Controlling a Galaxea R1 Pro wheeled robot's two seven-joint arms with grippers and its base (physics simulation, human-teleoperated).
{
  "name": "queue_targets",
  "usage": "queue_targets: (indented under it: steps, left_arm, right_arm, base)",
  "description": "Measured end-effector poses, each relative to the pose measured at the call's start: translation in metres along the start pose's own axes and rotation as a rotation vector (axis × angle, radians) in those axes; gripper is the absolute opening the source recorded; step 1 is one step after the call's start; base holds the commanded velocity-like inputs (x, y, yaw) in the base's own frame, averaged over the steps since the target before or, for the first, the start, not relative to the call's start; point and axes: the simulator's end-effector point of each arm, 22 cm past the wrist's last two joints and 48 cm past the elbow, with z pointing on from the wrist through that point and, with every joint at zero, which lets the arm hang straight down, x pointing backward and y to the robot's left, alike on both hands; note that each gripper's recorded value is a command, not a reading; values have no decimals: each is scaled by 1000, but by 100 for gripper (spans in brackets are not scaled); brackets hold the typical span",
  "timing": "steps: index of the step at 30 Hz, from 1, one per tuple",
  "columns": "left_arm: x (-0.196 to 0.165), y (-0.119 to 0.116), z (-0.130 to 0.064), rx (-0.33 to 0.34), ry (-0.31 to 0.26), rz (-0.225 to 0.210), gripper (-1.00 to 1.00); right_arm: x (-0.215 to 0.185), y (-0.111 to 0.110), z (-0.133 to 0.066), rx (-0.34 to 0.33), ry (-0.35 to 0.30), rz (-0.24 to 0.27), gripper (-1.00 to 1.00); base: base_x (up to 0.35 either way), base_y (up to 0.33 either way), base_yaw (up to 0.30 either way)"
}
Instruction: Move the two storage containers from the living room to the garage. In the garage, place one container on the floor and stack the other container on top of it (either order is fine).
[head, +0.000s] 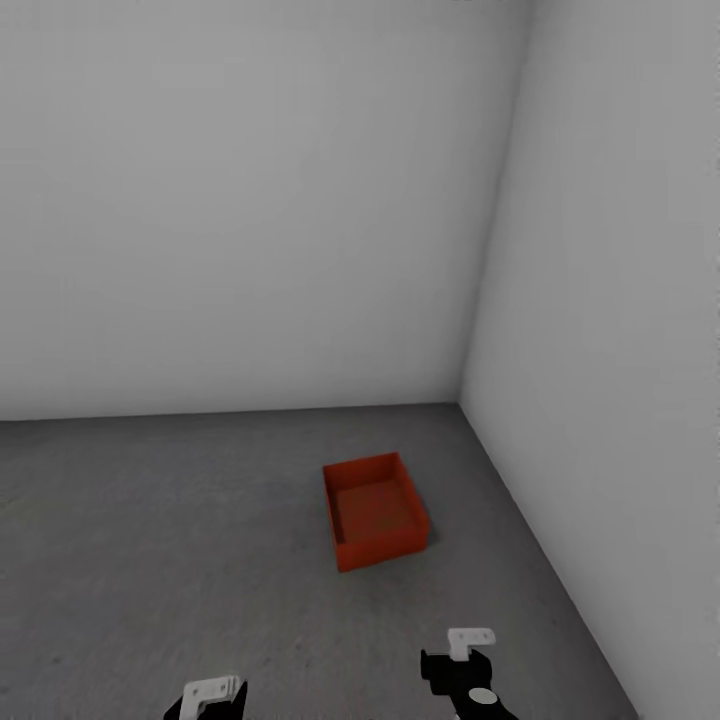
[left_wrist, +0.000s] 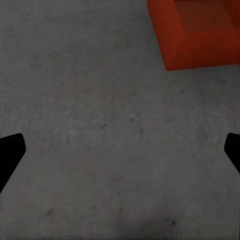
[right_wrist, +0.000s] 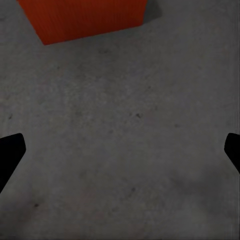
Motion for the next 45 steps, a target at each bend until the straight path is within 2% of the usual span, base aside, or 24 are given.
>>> queue_targets:
  steps: [2,4,10,42,45]
  left_arm:
    - [0,0,0,0,0,0,100]
    - [0,0,0,1,0,0,100]
    - [-4,0,0,0,-8,0,100]
    - [-6,-2,1,2,-14,-3,100]
    - [-6,-1,1,1,-16,-3,100]
  right_arm:
    - [0,0,0,0,0,0,100]
    - [-7,8,0,-37,-32,5,100]
    - [-16,23,-2,-108,-69,8,100]
    - [-17,15,-1,-99,-72,8,100]
    - [-16,8,0,-89,-71,5,100]
  base:
    - [-145,0,0]
    - [-65,0,0]
    - [-22,0,0]
    - [0,0,0]
    - [0,0,0]
